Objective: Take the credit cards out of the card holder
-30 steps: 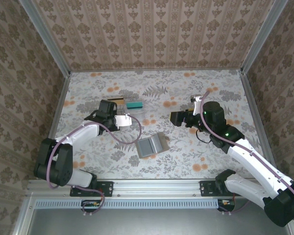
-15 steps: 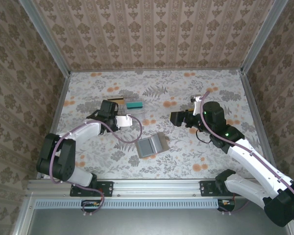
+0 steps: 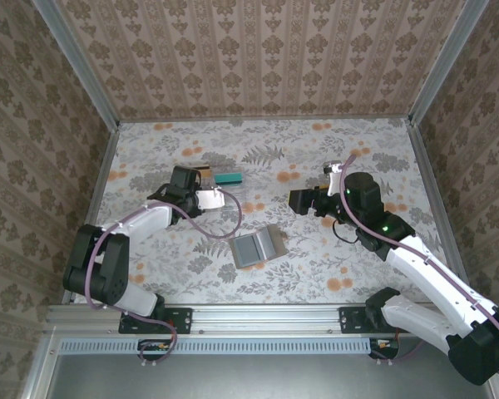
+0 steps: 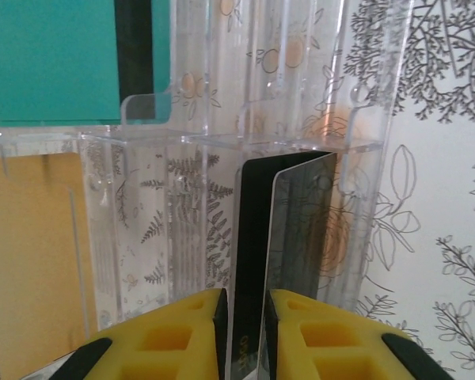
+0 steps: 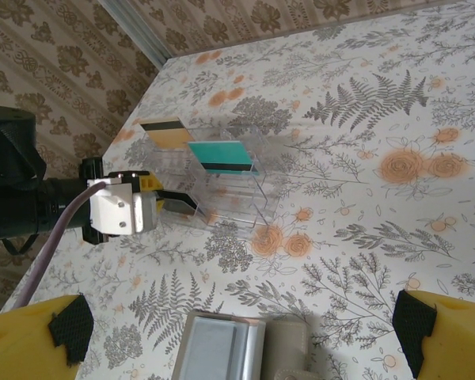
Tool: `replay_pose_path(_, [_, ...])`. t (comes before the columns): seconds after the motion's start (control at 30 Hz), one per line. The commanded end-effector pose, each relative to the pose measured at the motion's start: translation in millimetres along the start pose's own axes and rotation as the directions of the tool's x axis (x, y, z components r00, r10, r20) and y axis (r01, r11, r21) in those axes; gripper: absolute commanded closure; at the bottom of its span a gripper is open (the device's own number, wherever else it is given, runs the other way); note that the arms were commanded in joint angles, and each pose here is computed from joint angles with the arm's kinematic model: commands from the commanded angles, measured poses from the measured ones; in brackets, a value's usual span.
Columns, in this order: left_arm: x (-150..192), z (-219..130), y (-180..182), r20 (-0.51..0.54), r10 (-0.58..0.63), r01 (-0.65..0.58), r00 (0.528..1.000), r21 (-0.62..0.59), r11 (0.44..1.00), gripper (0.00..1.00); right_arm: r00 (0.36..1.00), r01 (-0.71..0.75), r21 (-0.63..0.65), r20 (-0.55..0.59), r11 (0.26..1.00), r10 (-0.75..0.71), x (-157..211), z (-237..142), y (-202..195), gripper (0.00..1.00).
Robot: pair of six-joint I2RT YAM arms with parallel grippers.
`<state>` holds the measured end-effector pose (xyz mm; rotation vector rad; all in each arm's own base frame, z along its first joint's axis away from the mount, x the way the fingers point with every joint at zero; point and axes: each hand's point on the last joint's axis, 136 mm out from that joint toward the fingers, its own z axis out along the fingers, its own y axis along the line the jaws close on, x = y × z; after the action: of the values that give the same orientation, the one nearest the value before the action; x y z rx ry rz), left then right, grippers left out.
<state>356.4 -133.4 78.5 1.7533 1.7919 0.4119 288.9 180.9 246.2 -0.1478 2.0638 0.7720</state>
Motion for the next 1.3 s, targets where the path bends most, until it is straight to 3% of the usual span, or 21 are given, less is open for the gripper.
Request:
replay_pose_path(0.0, [2,1,14,-0.014,-0.031,0.031,0.999,-0.033,0.999,0.78,1.0,-0.012,-0.017,-0.009,1.0,0.011,5,-3,1,0.0])
replay_pose_path(0.8, [6,4,21,-0.041,-0.056,0.054,0.998,-0.049,0.997,0.77,1.0,-0.022,-0.027,-0.012,0.999,0.022,8,-7,2,0.0])
replay_pose_path(1.13, [-1,-16,19,-0.004,-0.072,0.072,0.997,-0.08,0.994,0.7,0.999,-0.03,-0.034,-0.025,0.999,0.029,11,-5,2,0.0])
replay_pose_path(1.27, [-7,-32,22,0.007,-0.123,0.123,0.992,-0.096,0.988,0.6,0.998,-0.038,-0.042,-0.046,0.998,0.036,15,-1,3,0.0])
